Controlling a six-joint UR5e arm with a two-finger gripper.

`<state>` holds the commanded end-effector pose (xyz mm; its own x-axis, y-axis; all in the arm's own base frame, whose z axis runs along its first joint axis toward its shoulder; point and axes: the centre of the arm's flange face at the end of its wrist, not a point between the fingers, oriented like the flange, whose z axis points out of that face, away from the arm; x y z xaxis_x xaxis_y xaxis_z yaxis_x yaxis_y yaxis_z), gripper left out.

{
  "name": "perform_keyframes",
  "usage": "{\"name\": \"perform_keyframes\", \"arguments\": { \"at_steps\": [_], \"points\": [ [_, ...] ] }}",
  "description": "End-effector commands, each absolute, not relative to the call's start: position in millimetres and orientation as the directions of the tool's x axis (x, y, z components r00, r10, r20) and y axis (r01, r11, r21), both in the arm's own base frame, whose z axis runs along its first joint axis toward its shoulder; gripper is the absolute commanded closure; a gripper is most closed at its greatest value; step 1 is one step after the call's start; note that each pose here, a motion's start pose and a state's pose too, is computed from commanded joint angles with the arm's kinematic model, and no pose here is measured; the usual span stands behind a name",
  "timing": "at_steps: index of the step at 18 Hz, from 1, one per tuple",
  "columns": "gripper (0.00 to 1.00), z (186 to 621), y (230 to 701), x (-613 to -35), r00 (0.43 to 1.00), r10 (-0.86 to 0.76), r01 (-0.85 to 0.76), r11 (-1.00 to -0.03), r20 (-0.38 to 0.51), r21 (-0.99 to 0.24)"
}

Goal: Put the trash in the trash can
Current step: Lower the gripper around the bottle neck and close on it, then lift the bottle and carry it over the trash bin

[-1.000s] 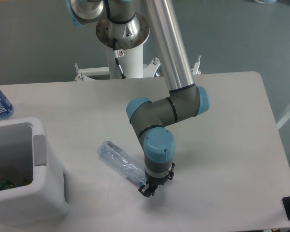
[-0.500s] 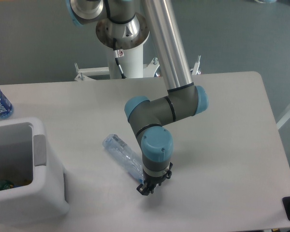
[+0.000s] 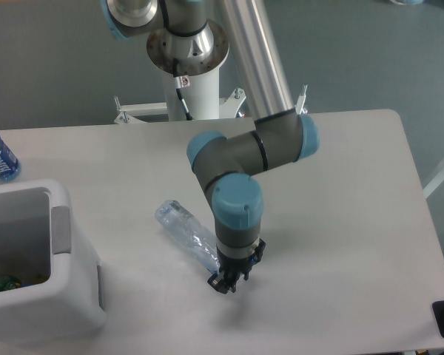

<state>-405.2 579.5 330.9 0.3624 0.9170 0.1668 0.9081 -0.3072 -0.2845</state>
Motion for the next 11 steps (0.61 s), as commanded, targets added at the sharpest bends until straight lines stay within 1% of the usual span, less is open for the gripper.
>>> {"name": "perform_keyframes", "arguments": {
  "at_steps": [3, 6, 9, 11],
  "points": [
    [0.75, 387.7, 580.6, -409.6, 0.363, 0.907, 0.892, -0.271, 0.215, -0.362],
    [0.75, 449.9, 584.3, -410.0, 0.366, 0.886, 0.872, -0.219, 0.286, -0.438],
    [0.75, 512.4, 582.5, -405.7, 0.393, 0.856, 0.838, -0.183, 0.336, -0.514],
    [0.75, 550.3, 581.3, -397.9, 0.421, 0.832, 0.805, -0.16, 0.36, -0.572]
  ]
}}
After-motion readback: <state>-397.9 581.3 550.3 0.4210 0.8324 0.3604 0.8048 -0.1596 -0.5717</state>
